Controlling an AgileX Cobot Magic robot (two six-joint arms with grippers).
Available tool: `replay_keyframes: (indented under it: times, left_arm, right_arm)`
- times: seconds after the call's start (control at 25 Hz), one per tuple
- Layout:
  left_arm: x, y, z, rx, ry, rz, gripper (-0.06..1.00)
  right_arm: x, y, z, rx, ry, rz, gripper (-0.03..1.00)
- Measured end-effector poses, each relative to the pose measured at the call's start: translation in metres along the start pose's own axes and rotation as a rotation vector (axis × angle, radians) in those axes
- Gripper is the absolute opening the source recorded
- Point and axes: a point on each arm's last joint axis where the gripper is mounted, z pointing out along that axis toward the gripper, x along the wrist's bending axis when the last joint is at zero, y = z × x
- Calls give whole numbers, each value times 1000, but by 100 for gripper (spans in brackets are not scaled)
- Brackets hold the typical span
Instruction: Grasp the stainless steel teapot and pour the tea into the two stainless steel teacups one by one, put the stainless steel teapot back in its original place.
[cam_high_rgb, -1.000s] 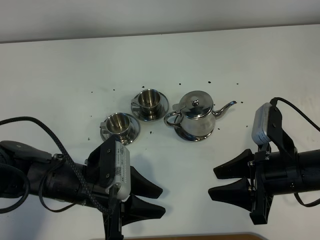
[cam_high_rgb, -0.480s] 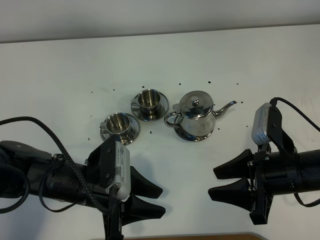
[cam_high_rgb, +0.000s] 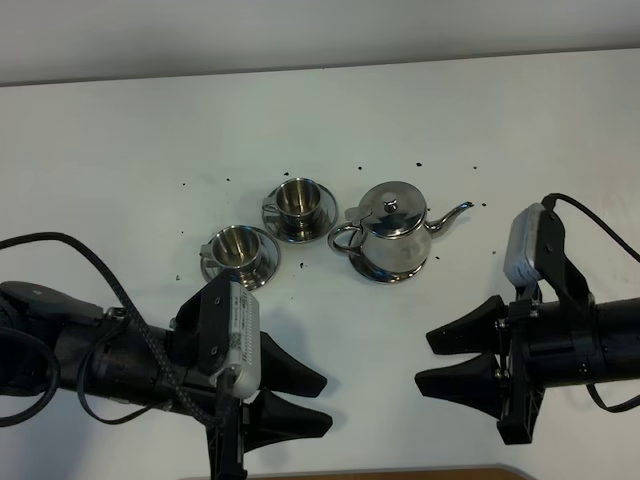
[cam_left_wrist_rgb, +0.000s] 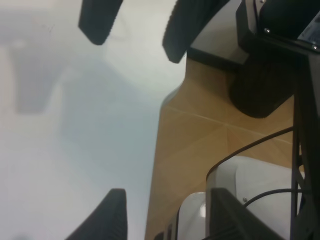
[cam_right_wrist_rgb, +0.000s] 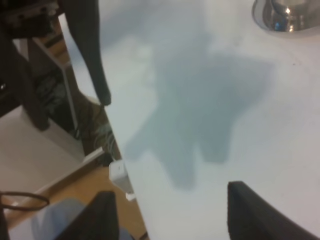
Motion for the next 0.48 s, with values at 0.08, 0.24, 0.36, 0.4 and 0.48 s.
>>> replay_keyframes:
  times: [0.08, 0.24, 0.36, 0.4, 0.48]
  left_arm:
    - [-1, 0, 0, -5, -6, -1, 45]
    - [-1, 3, 0, -32, -16, -15, 45]
    - [-1, 9, -1, -86, -8, -63, 45]
    - [-1, 12, -3, -104, 2, -73, 45]
    - [-3, 23, -9, -142, 24, -57, 45]
  right_arm:
    - [-1, 1, 0, -14, -8, 13, 48]
    - [-2, 3, 0, -39, -16, 33, 48]
    - [-4, 8, -1, -85, -35, 70, 48]
    - [-4, 9, -1, -99, -40, 78, 48]
    - [-6, 14, -1, -117, -42, 75, 48]
